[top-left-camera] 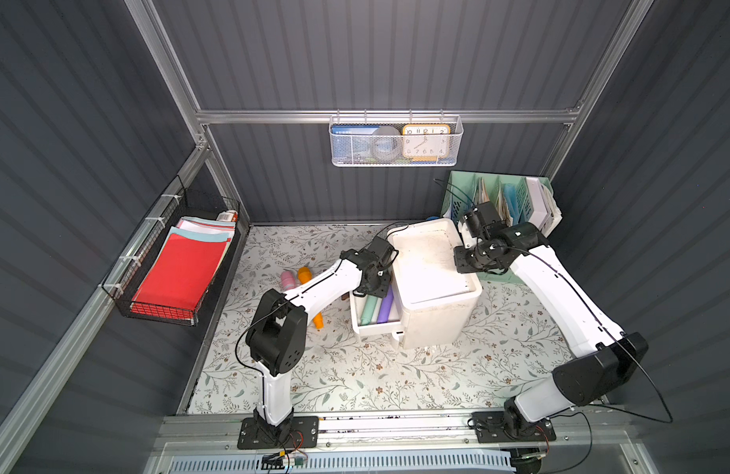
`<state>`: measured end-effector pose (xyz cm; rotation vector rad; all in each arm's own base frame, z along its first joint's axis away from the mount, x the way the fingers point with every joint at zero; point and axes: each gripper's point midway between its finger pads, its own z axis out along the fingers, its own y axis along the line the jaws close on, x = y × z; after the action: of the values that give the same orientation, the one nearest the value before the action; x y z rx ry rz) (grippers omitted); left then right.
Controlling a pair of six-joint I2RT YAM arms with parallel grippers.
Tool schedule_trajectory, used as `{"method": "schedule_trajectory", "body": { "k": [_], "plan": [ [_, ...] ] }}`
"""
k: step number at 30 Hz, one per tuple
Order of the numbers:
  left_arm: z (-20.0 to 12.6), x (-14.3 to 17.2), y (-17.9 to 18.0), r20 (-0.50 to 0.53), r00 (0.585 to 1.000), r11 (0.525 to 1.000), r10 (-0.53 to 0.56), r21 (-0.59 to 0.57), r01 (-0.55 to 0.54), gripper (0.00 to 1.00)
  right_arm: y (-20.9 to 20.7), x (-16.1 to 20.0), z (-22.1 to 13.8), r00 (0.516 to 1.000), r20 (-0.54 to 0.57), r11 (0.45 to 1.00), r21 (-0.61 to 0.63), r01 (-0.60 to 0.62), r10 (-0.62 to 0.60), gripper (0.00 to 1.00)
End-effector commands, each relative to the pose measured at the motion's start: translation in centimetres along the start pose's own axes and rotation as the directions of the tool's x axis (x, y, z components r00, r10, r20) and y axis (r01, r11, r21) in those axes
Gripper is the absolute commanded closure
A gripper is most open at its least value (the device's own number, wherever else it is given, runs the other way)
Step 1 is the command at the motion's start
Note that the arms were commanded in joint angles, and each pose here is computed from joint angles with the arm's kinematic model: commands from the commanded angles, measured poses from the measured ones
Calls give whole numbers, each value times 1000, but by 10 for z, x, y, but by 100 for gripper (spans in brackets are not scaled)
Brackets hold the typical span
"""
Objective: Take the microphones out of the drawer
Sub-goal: Pick up the microphone from the drawer.
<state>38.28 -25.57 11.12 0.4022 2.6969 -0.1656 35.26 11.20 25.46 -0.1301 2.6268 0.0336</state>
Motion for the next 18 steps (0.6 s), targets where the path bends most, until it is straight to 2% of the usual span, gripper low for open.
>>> {"method": "schedule_trajectory", "body": {
  "k": [1, 9, 18],
  "plan": [
    [-9, 10, -8, -12, 999, 999, 33, 23, -33, 76, 6, 33, 41, 983, -184, 1000, -2, 8, -8, 100],
    [-44, -4, -11, 73, 997, 998, 4, 58, -8, 78, 7, 33, 39, 983, -183, 1000, -5, 4, -5, 100],
    [-71, -11, -12, 121, 993, 997, -7, 82, -3, 79, 7, 33, 38, 983, -183, 1000, -4, 5, -6, 100]
  ]
}}
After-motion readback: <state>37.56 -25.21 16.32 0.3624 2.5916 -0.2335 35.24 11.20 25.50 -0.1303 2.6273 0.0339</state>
